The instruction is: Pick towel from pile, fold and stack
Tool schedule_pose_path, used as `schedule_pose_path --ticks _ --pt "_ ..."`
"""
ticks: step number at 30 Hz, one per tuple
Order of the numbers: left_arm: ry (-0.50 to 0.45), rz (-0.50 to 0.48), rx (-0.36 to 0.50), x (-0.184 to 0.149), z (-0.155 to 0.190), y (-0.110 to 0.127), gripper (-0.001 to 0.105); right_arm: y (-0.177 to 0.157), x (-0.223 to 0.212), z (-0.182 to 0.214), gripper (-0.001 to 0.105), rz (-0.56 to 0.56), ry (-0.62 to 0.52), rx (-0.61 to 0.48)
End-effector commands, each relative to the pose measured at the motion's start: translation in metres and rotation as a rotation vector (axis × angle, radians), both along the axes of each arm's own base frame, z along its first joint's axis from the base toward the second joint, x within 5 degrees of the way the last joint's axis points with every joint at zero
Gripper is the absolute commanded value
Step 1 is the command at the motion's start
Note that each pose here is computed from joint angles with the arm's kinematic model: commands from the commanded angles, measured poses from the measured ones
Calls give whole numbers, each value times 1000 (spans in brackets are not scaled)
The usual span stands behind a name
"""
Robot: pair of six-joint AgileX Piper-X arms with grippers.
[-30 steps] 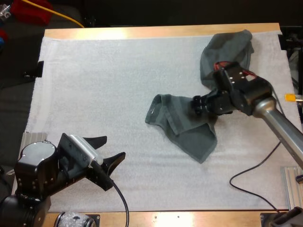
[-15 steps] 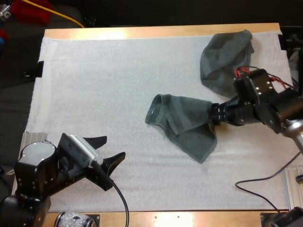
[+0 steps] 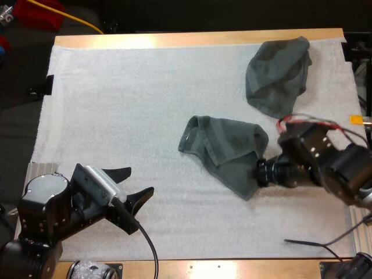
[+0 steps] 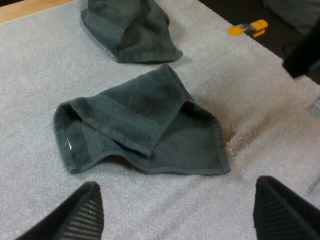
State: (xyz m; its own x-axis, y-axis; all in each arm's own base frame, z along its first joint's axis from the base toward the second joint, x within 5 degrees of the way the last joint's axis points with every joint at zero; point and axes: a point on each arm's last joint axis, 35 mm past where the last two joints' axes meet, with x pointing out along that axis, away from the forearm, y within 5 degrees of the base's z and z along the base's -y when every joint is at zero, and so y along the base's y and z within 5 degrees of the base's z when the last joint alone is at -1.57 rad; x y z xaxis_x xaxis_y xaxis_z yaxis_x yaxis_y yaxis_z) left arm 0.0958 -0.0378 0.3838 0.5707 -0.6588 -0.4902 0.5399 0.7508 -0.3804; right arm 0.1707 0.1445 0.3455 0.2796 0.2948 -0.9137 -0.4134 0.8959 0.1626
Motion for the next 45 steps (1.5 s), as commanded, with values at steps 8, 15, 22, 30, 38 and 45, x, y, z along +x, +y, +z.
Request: schedule_pose_path --ticks 8,15,22,30,38,45 --pt "-4 -11 -10 -1 2 -1 62 -6 -23 -49 71 -112 61 -7" --pt "4 -11 -9 -1 1 -1 62 -3 -25 -94 71 -211 128 156" --pt "8 -11 -8 -1 1 -1 62 -5 -29 -143 71 -355 180 289" --pt "19 -11 -6 -2 0 0 62 -8 -33 -178 71 -499 176 485" --pt "22 -9 -8 -2 0 0 62 -18 -41 -203 71 -613 142 577" --pt "22 -9 -8 -2 0 0 62 -21 -43 -208 71 -649 105 643"
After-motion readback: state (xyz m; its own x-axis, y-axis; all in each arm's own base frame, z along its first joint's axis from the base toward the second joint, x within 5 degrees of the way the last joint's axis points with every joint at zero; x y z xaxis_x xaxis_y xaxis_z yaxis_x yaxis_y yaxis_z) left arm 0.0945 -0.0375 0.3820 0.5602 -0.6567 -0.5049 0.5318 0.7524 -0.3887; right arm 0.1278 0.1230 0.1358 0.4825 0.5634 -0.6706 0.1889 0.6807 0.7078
